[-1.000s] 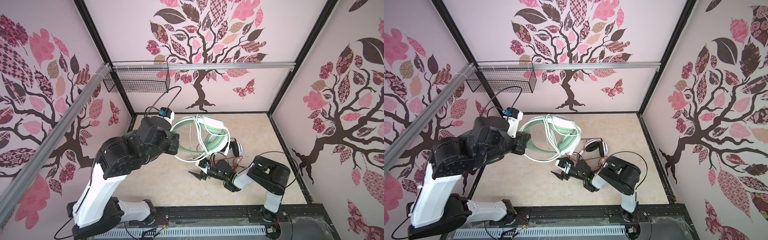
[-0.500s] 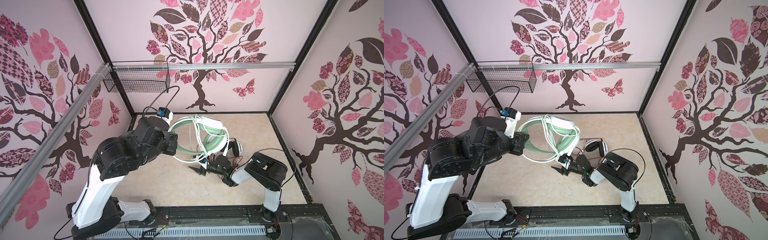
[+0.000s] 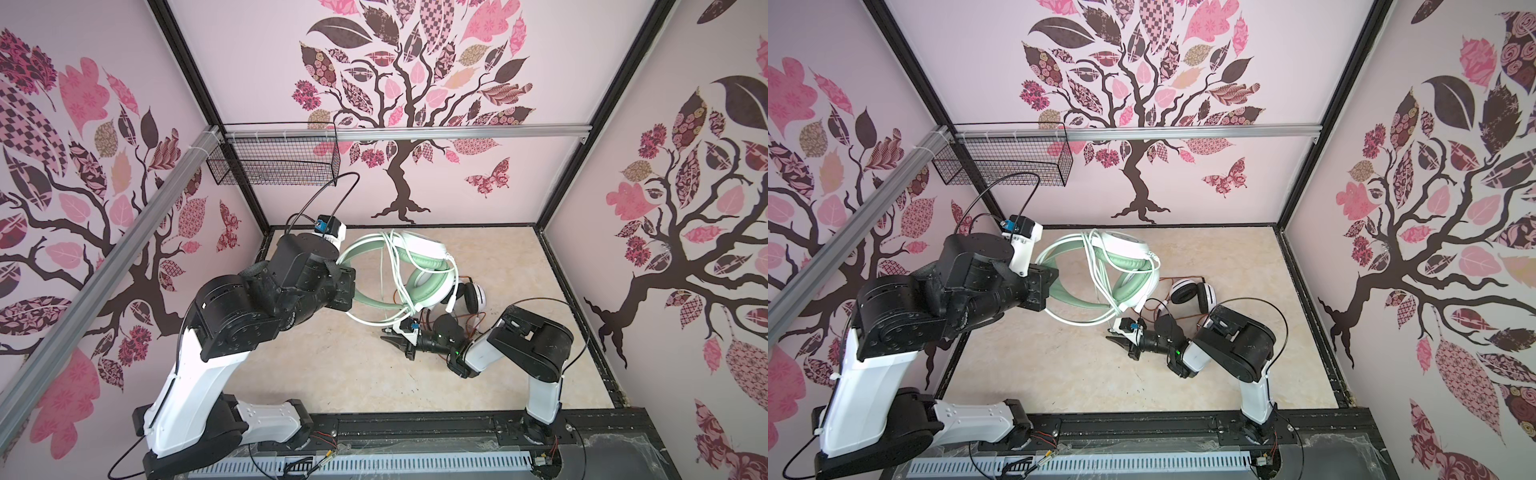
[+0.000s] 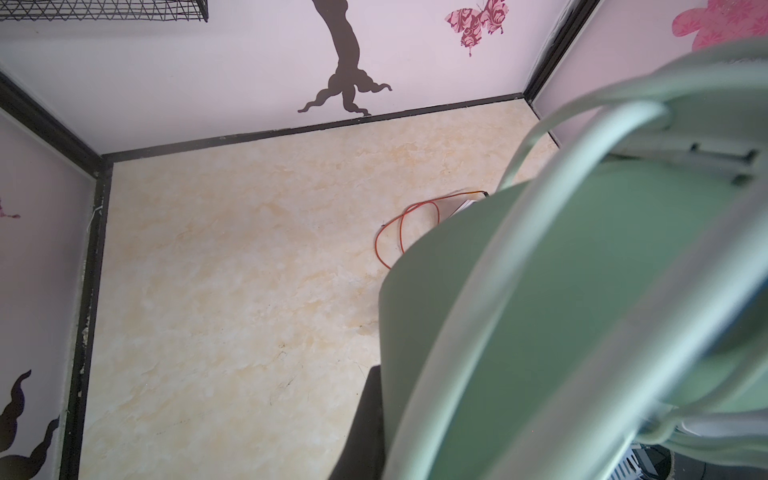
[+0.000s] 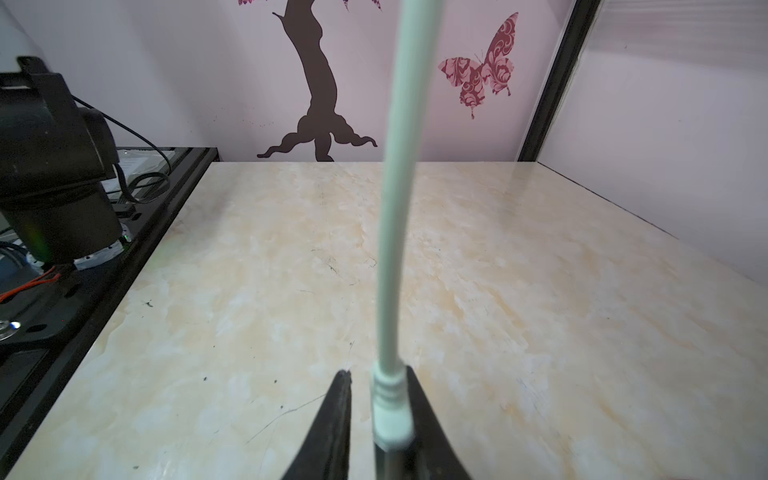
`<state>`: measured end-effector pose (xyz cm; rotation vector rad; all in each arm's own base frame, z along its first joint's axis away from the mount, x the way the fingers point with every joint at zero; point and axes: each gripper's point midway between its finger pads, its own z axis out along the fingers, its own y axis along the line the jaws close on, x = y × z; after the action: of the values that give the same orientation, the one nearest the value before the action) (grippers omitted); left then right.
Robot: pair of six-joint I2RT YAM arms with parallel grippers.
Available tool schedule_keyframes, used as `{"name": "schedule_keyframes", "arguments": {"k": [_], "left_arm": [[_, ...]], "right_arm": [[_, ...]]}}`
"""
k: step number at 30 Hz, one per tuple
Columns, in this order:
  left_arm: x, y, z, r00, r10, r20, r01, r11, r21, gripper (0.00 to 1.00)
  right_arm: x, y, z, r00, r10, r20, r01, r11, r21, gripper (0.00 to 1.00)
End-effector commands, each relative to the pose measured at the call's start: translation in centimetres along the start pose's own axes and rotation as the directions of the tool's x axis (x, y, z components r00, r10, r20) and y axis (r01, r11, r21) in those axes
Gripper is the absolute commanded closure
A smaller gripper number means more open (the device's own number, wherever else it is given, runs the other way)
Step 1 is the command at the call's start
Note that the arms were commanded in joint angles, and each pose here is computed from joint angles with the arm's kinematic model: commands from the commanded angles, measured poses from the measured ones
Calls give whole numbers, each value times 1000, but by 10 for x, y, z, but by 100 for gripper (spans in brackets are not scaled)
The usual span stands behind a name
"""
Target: Wrap the headphones
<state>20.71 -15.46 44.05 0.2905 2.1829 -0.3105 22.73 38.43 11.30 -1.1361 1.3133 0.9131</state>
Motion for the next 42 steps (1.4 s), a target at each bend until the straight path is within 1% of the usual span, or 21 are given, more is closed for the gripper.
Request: {"name": "schedule_keyframes", "arguments": {"k": [1,6,8,9,12,16,18,20,23,25,30,33,37,42], "left_arm": [[-31,-6,-19,989,-85,125,77,995,67,100],[-31,-5,-19,989,-84,124,77,995,63,100],[-31,-5,-19,989,-83,125,75,995,60,100],[-31,-4,-19,989,-82,126,75,995,58,100],[-31,0,-19,988,-76,131,72,997,37,100],[-33,14,-21,986,-60,155,66,997,-30,100],[-35,23,-22,985,-58,162,69,996,-64,100],[-35,34,-21,985,-64,162,80,992,-95,100],[-35,45,-18,983,-68,172,91,987,-132,100],[-35,47,-15,982,-58,179,86,985,-152,100],[-28,58,-3,988,-20,153,56,970,-237,100],[-23,65,0,990,2,139,38,958,-285,100],[-14,74,6,994,31,103,6,940,-342,100],[2,87,12,997,67,43,-43,906,-420,100]], "right_arm": [[-7,3,-3,999,20,43,-19,1000,-13,80],[-9,6,-6,998,32,47,-31,999,-29,89],[-9,7,-7,998,38,46,-37,999,-30,95],[-9,7,-8,998,41,45,-40,999,-31,97],[-8,10,-13,997,62,44,-60,998,-34,100],[-9,20,-28,993,112,34,-110,993,-47,100],[-7,27,-36,991,136,-4,-136,989,-53,100],[-1,37,-41,987,137,-82,-141,989,-49,100],[10,58,-46,971,88,-222,-108,991,-81,100],[6,69,-50,962,53,-269,-82,992,-96,100],[-15,80,-69,946,33,-323,-69,992,-102,100],[-27,84,-82,934,-1,-358,-39,994,-105,100],[-40,77,-92,904,-20,-426,1,999,-43,100],[-52,63,-100,846,-49,-532,82,996,39,100]]}}
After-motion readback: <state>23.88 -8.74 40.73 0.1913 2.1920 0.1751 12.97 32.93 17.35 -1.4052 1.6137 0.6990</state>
